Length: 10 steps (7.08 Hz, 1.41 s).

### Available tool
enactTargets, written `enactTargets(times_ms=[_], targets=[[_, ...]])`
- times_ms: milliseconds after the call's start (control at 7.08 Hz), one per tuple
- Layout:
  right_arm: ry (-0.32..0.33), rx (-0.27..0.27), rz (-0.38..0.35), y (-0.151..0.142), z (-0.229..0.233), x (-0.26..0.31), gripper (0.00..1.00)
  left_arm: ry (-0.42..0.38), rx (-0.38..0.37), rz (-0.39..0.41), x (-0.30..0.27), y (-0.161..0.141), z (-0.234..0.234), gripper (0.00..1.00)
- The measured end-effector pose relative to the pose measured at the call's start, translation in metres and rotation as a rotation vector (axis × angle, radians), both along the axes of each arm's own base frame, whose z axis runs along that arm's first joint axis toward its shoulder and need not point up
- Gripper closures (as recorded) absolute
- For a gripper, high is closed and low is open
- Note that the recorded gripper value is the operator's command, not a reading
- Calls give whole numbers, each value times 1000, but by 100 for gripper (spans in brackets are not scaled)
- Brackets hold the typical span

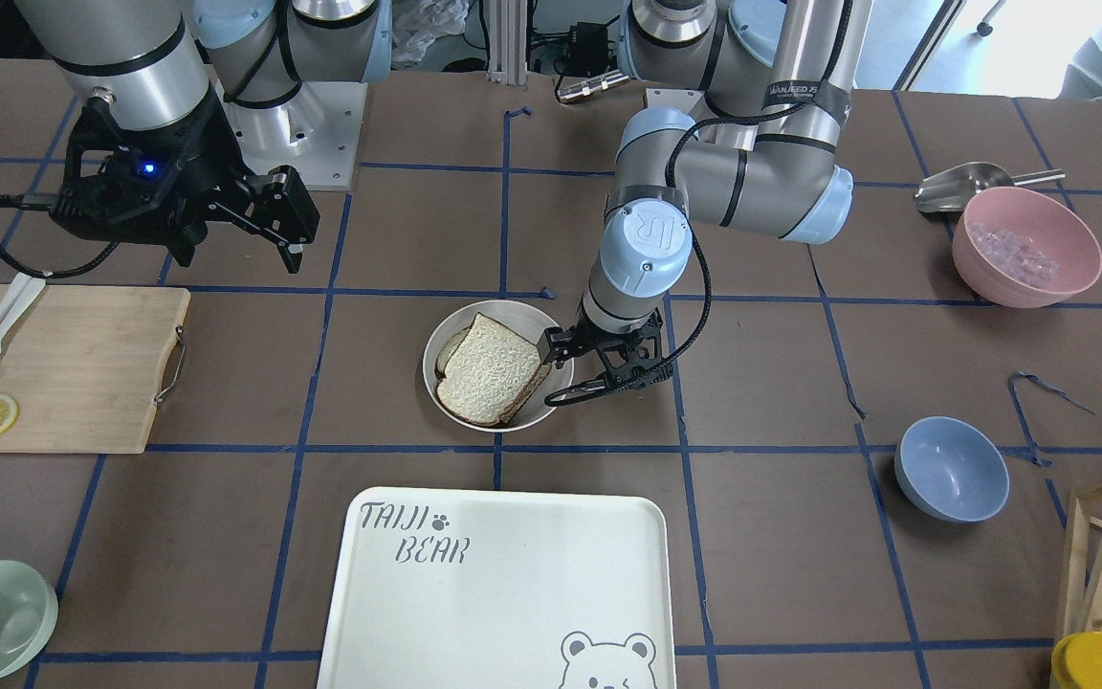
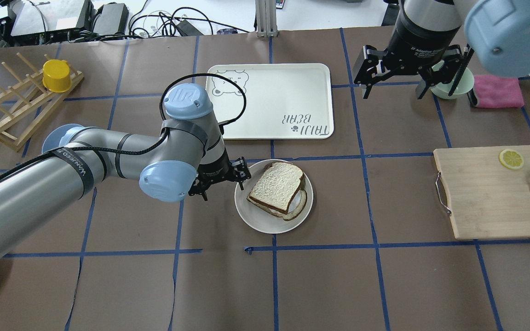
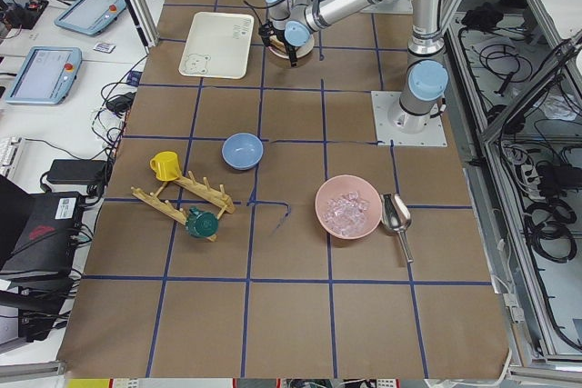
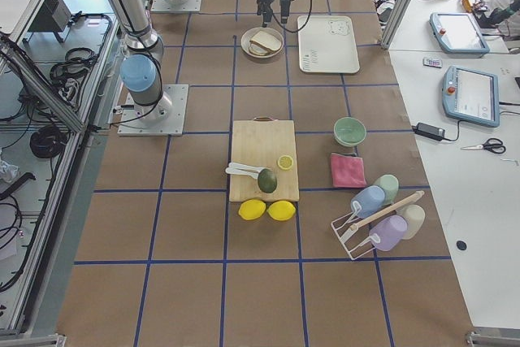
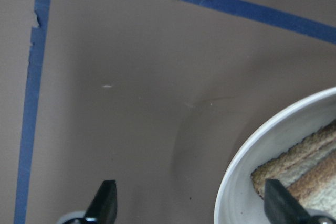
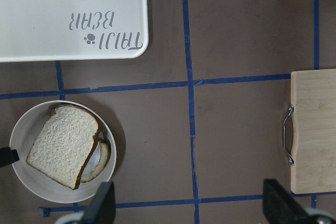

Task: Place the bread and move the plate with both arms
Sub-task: 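Lower the left gripper and grip the white plate's rim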

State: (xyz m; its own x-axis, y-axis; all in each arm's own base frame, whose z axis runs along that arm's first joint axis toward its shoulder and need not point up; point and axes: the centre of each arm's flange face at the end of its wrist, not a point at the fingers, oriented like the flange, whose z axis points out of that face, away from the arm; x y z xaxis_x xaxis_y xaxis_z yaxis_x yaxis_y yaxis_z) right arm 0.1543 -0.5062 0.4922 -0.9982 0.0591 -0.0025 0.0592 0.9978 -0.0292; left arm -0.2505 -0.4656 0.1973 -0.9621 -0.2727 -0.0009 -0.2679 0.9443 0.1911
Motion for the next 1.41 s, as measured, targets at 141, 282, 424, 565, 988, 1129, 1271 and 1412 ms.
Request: enactTargets(times_ms=[141, 282, 424, 565, 988, 1129, 1271, 1412], targets=[[0, -1, -1, 0, 1, -1, 0, 7, 7, -8, -1, 6, -5, 26], [1, -1, -1, 0, 1, -1, 0, 9, 15, -13, -1, 10, -9, 44], [3, 0, 3, 0, 1, -1, 0, 9, 19, -15, -1, 13, -12, 50], [7, 1, 19, 0, 0, -2, 0, 11, 17, -14, -1, 13, -13, 55], [13, -2, 62, -1, 0, -3, 0, 50, -15, -13, -8, 10, -12, 73], [14, -4, 64, -1, 0, -3, 0, 55, -22, -14, -9, 9, -11, 79], [14, -7, 65, -1, 1, -3, 0, 58, -27, -15, -9, 8, -11, 80], [14, -8, 65, -2, 1, -4, 0, 60, -28, -15, -10, 8, -11, 80]])
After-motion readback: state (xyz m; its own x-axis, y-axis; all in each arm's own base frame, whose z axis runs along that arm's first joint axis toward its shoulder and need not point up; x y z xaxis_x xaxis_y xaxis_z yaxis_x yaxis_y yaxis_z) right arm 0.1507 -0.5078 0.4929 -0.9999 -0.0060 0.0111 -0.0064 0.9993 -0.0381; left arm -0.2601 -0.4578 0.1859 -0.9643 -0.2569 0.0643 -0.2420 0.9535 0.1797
